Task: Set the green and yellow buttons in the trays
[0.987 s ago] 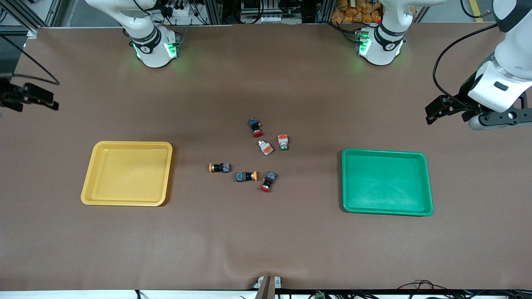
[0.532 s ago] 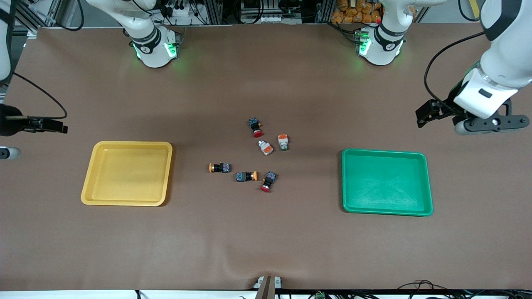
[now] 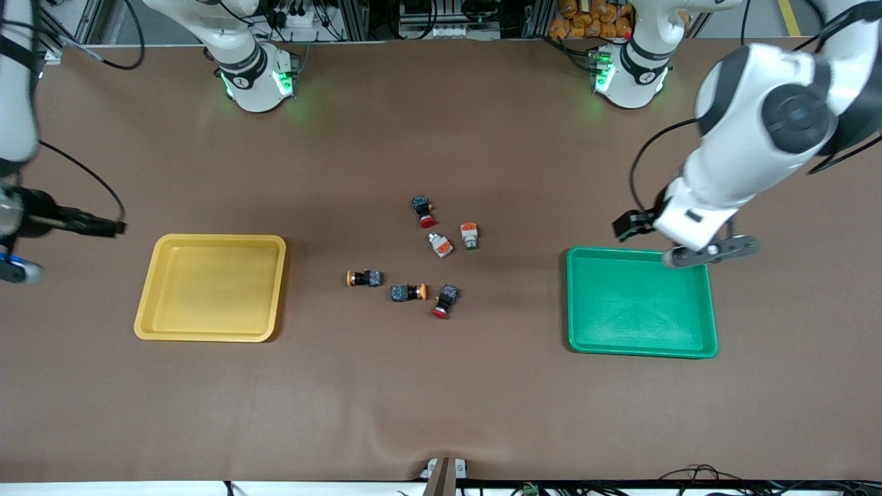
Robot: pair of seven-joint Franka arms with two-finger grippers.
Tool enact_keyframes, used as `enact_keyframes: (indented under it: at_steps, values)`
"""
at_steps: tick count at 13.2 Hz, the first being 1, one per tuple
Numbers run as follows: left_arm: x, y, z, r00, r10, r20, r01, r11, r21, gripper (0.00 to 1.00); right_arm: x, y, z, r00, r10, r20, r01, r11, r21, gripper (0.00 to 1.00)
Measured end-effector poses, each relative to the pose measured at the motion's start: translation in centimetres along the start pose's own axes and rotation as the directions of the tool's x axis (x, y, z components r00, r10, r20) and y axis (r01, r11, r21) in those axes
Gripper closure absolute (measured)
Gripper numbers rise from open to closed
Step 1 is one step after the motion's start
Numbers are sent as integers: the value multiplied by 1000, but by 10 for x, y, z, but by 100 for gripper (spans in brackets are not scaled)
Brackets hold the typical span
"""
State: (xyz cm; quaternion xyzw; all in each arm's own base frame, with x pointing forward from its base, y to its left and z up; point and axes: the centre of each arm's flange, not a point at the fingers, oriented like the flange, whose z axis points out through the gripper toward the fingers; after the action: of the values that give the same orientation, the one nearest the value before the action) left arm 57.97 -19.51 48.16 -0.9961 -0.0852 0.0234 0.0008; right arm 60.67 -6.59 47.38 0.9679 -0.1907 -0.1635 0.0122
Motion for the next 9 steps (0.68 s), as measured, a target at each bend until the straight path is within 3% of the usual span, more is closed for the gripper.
enact_keyframes:
  at_steps: [2, 4, 7, 9]
  values:
    - [-4, 11, 22, 999, -9, 34, 8, 1000, 16, 0, 4, -62, 26, 992, 124, -11, -125, 992, -20, 0]
    - [-10, 19, 46, 999, 3, 35, -4, 1000, 15, 0, 5, -127, 57, 963, 269, -33, -269, 963, -5, 0]
    - [-43, 69, 86, 999, -20, 29, 20, 1000, 13, 0, 11, -188, 101, 871, 490, 43, -491, 867, 83, 0]
    - [-78, 115, 119, 997, -77, 9, 77, 997, -5, 0, 10, -213, 121, 788, 612, 67, -616, 783, 87, 0]
